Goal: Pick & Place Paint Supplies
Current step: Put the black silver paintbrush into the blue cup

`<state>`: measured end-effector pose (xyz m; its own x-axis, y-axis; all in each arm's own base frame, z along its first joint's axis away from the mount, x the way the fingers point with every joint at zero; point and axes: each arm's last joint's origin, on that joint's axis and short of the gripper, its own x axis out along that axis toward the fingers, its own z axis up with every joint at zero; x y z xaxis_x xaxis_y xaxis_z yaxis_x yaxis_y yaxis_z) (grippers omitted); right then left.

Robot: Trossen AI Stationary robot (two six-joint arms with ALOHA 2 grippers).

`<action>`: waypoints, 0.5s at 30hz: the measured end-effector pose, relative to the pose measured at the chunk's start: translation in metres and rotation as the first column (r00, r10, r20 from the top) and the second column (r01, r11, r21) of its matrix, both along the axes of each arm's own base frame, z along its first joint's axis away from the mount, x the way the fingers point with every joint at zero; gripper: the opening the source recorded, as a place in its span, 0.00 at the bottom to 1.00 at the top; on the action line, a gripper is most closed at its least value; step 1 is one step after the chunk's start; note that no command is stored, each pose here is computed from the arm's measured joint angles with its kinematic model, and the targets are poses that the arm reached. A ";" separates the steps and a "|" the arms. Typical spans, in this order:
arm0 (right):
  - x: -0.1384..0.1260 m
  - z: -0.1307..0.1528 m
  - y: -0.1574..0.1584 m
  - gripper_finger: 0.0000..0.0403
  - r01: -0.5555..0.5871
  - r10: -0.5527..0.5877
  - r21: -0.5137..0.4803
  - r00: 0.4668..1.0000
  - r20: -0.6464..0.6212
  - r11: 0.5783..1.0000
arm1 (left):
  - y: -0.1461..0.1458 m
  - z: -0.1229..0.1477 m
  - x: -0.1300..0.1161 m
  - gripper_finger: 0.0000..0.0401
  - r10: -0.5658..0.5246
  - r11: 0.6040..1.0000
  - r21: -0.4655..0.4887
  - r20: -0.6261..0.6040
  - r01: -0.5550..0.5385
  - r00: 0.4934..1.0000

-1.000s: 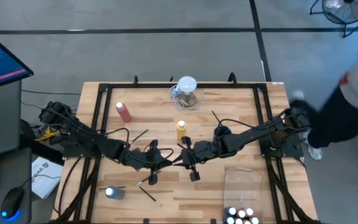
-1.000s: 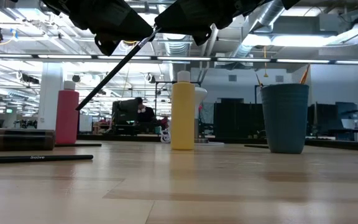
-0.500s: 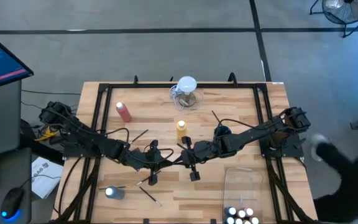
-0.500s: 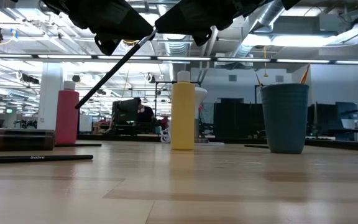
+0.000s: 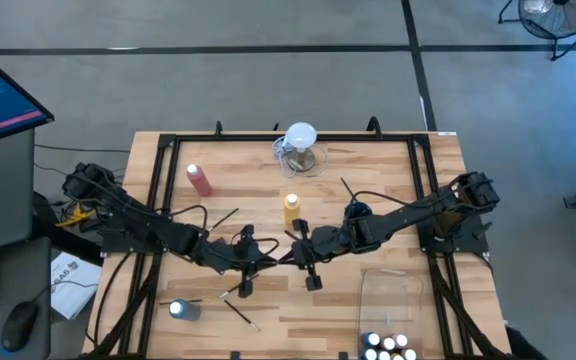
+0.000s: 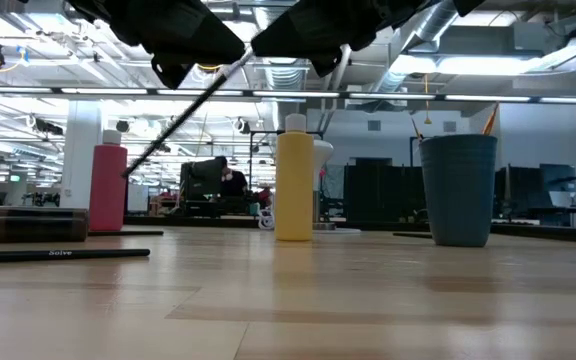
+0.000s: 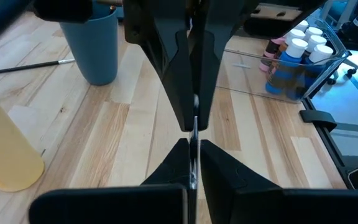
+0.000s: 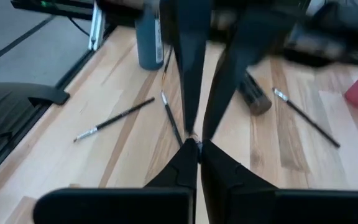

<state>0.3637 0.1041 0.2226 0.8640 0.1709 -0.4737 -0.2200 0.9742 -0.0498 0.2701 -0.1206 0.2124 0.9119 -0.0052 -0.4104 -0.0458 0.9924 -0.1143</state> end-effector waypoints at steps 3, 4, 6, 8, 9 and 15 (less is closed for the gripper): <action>-0.001 -0.002 0.000 0.00 0.010 -0.010 0.015 1.000 -0.021 1.000 | 0.001 0.013 -0.007 0.08 -0.002 1.000 -0.009 0.024 0.002 1.000; -0.001 -0.002 0.000 0.00 0.015 -0.015 0.024 1.000 -0.024 1.000 | 0.002 0.017 -0.011 0.11 -0.004 1.000 -0.009 0.025 0.004 1.000; -0.003 0.000 0.000 0.00 0.024 -0.023 0.035 0.999 -0.035 0.999 | 0.003 0.026 -0.018 0.16 -0.012 1.000 -0.015 0.042 0.012 0.999; -0.005 0.006 -0.001 0.00 0.035 -0.033 0.039 0.997 -0.065 0.999 | 0.004 0.038 -0.026 0.22 -0.021 0.999 -0.032 0.077 0.024 0.997; -0.007 0.012 -0.002 0.00 0.047 -0.044 0.035 0.996 -0.079 0.998 | 0.003 0.042 -0.030 0.24 -0.030 0.999 -0.036 0.089 0.033 0.996; -0.023 0.073 -0.004 0.00 0.193 -0.200 -0.058 0.966 -0.164 0.979 | 0.003 0.048 -0.051 0.33 -0.060 0.997 -0.031 0.131 0.065 0.989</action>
